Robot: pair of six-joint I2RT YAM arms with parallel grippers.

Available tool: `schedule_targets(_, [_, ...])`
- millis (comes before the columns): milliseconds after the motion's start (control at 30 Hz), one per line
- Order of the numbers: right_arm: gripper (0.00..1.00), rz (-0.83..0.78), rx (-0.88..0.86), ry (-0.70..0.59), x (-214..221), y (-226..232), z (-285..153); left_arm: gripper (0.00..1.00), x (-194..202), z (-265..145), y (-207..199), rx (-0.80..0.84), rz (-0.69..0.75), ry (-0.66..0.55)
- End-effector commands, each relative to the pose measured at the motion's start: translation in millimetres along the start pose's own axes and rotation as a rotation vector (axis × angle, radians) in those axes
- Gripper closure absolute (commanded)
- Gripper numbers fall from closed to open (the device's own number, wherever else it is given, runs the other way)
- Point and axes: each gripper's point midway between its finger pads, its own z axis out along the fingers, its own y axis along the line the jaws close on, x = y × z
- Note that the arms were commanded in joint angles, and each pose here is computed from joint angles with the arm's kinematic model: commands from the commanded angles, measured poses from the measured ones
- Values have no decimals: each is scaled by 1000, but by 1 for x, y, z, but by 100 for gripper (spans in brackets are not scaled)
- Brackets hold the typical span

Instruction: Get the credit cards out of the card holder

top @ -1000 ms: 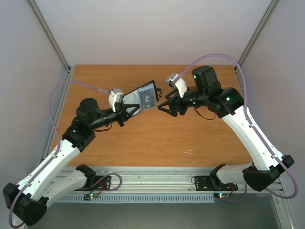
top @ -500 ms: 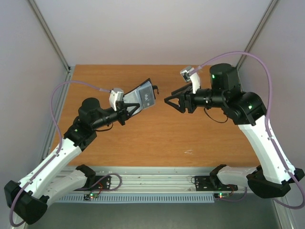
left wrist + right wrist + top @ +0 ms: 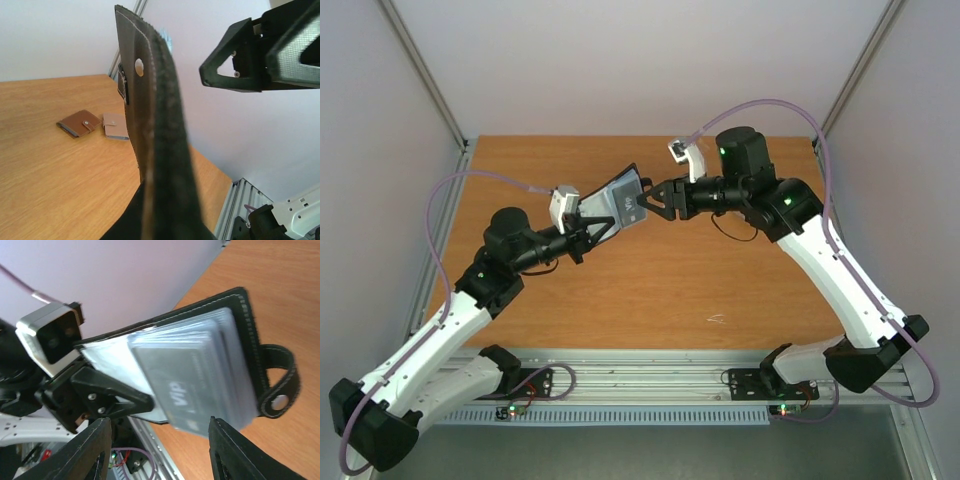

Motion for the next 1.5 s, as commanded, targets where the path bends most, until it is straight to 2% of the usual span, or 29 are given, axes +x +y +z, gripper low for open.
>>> schedule_targets(0, [46, 18, 74, -54, -11, -10, -2, 100, -22, -7, -21, 76, 62, -96])
schedule_targets(167, [53, 44, 44, -35, -9, -11, 8, 100, -22, -8, -21, 73, 56, -97])
schedule_targets(467, [49, 53, 67, -3, 2, -29, 24, 100, -23, -8, -22, 73, 53, -98])
schedule_targets(700, [60, 76, 11, 11, 9, -26, 32, 100, -23, -8, -21, 67, 54, -99])
schedule_targets(1033, [54, 44, 14, 26, 17, -30, 34, 100, -23, -8, -20, 66, 53, -99])
schedule_targets(1333, [55, 37, -77, 46, 17, -15, 35, 100, -23, -8, -20, 61, 56, -102])
schedule_targets(1467, [51, -3, 57, 19, 15, -34, 28, 100, -23, -9, -21, 66, 58, -103])
